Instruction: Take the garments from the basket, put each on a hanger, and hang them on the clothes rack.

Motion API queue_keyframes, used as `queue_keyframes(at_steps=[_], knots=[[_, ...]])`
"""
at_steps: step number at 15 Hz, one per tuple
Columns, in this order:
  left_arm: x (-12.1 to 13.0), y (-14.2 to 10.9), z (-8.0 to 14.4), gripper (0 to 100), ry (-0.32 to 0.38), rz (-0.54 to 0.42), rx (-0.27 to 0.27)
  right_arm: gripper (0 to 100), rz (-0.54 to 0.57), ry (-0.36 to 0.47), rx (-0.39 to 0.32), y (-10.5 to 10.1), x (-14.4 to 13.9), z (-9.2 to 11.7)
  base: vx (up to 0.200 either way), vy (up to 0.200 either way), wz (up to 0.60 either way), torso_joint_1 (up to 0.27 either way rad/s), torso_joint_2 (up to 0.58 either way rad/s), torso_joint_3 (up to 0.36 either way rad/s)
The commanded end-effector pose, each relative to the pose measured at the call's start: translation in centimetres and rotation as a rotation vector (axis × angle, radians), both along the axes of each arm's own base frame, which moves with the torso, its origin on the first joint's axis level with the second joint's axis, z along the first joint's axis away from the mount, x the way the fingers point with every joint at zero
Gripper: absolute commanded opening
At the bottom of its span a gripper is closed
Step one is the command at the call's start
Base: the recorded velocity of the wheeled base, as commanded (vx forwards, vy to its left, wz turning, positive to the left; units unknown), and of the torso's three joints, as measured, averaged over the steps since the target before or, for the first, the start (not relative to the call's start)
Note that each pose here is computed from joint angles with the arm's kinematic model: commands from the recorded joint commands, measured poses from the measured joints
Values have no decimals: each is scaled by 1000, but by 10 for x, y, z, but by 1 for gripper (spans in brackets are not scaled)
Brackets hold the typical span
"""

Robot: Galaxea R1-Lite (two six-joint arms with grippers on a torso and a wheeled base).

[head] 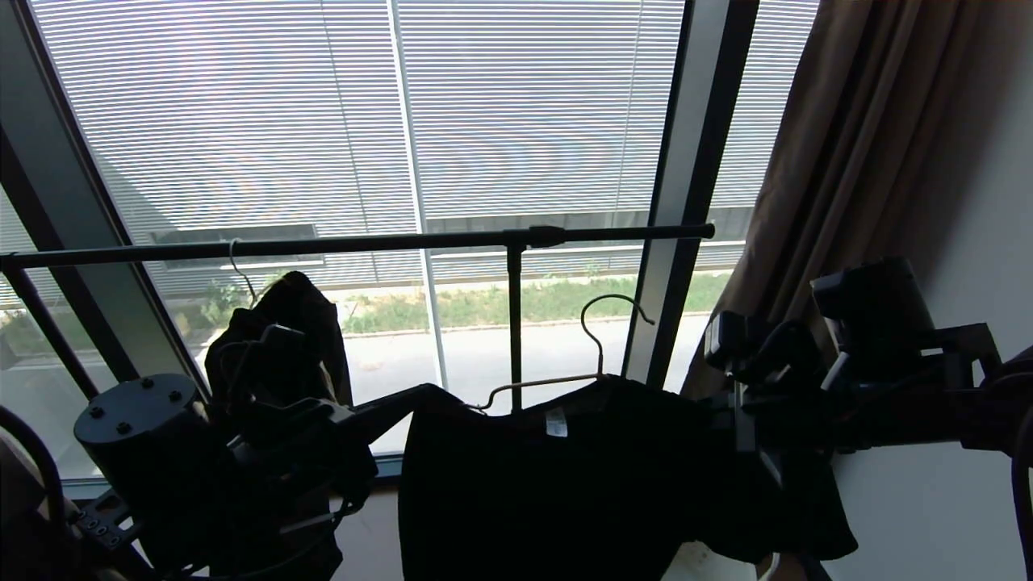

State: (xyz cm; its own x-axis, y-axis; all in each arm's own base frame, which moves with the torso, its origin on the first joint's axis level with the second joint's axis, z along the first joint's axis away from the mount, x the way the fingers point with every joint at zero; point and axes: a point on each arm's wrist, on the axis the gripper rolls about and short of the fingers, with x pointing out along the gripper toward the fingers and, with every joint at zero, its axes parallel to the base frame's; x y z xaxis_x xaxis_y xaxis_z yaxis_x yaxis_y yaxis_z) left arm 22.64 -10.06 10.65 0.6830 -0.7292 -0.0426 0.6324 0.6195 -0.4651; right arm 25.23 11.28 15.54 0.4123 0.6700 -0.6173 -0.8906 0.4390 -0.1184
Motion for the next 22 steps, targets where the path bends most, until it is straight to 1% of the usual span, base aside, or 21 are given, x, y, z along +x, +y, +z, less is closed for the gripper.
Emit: queue_keyframes(at_steps=[1, 2, 3, 6, 9, 14, 16, 19, 21, 22], knots=[[0, 1, 0, 0, -2, 2, -1, 0, 11, 11, -4, 3, -1, -3, 0, 0, 0, 0, 0, 0], [2, 2, 1, 0, -5, 11, -2, 0, 39, 22, -7, 7, -9, -5, 0, 0, 0, 0, 0, 0], [3, 3, 1, 0, -6, 14, -1, 0, 42, 23, -8, 8, -10, -6, 0, 0, 0, 0, 0, 0], [14, 12, -2, 0, -10, 61, 5, 0, 87, -2, -13, 9, -22, -3, 0, 0, 0, 0, 0, 0], [16, 11, -4, 0, -3, 62, 10, 0, 113, -3, -13, 13, -26, -3, 0, 0, 0, 0, 0, 0], [5, 2, 1, 0, -19, 12, 5, 0, 143, 34, -31, 24, -25, -14, 0, 0, 0, 0, 0, 0], [-1, 2, 7, 0, -36, 6, -1, 0, 141, 42, -37, 28, -17, -20, 0, 0, 0, 0, 0, 0], [-9, -2, 10, 0, -48, -22, -4, 0, 121, 34, -34, 27, -9, -27, 0, 0, 0, 0, 0, 0], [-17, -4, 13, 0, -73, -44, 6, 0, 110, 38, -39, 26, -7, -28, 0, 0, 0, 0, 0, 0], [-19, -6, 13, 0, -71, -56, 6, 0, 111, 43, -42, 27, -7, -30, 0, 0, 0, 0, 0, 0]])
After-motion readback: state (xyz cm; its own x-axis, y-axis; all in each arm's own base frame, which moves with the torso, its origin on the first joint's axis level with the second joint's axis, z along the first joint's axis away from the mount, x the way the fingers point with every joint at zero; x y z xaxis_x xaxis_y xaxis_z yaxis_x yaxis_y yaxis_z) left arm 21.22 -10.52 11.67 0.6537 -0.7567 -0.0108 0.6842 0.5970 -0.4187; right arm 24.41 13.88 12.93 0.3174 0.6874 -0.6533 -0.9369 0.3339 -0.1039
